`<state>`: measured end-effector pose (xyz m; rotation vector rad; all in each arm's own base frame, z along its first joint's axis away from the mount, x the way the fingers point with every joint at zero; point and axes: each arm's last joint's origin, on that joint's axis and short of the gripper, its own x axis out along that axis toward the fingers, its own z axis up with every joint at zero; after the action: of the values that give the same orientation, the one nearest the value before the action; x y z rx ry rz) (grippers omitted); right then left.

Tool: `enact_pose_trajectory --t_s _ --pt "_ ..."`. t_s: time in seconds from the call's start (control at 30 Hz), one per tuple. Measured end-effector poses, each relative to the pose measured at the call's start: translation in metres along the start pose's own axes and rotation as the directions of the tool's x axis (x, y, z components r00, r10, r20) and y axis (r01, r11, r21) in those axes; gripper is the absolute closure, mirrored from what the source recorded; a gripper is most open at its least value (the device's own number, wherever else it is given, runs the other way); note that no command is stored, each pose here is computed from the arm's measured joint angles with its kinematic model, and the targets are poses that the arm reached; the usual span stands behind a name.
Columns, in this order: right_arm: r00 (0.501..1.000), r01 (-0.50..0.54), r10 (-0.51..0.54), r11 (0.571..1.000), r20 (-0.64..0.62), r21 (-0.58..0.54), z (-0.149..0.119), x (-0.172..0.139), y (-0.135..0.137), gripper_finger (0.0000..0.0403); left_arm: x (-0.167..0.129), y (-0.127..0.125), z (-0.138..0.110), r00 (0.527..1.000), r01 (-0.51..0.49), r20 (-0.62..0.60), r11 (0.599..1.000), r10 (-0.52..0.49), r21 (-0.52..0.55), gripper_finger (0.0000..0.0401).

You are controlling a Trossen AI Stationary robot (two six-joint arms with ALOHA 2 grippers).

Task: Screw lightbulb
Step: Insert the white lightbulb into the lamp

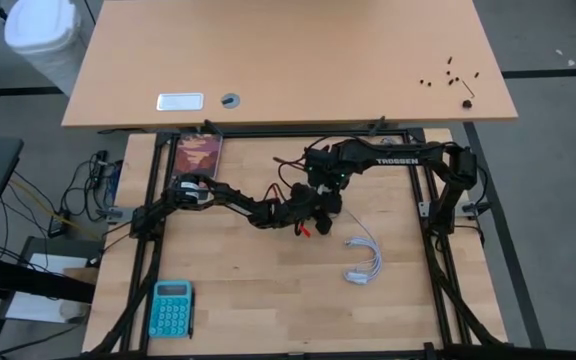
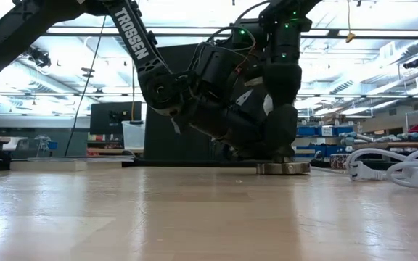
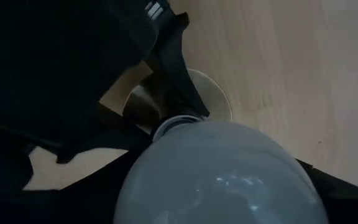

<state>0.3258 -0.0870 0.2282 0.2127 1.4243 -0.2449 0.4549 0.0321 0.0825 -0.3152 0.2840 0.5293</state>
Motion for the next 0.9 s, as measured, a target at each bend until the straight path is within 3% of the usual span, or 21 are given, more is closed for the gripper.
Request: enact_pose_trajectory --t_s 0.13,0.4,0.57,0.67,0.9 --pt "1.0 -0.016 0.016 0.997 -0.004 0.072 -0.0004 0.0 0.0008 0.0122 0.0 0.0 0.0 1.0 0.0 0.0 1.0 0.0 -0.001 0.0223" --pt "0.999 -0.032 0.039 0.964 -0.021 0.265 -0.002 -0.0001 0.0029 0.0145 0.0 -0.0001 -0.0001 1.0 0.004 -0.003 1.0 -0.004 0.0 0.0223" --pt "0.997 -0.035 0.055 0.934 -0.047 0.355 -0.0043 -0.0001 0.0034 0.0129 -0.0002 0.0006 -0.001 1.0 0.018 -0.009 1.0 -0.017 0.005 0.0223" --pt "0.995 -0.045 0.071 0.939 -0.064 0.341 -0.0059 0.0007 0.0044 0.0111 -0.0001 0.0009 -0.0007 1.0 0.022 -0.009 1.0 -0.022 0.003 0.0223" --pt "0.994 -0.098 0.104 0.982 -0.028 0.16 -0.0037 -0.0017 0.0041 0.007 -0.0003 0.0003 -0.001 1.0 0.024 -0.011 1.0 -0.024 0.004 0.0223"
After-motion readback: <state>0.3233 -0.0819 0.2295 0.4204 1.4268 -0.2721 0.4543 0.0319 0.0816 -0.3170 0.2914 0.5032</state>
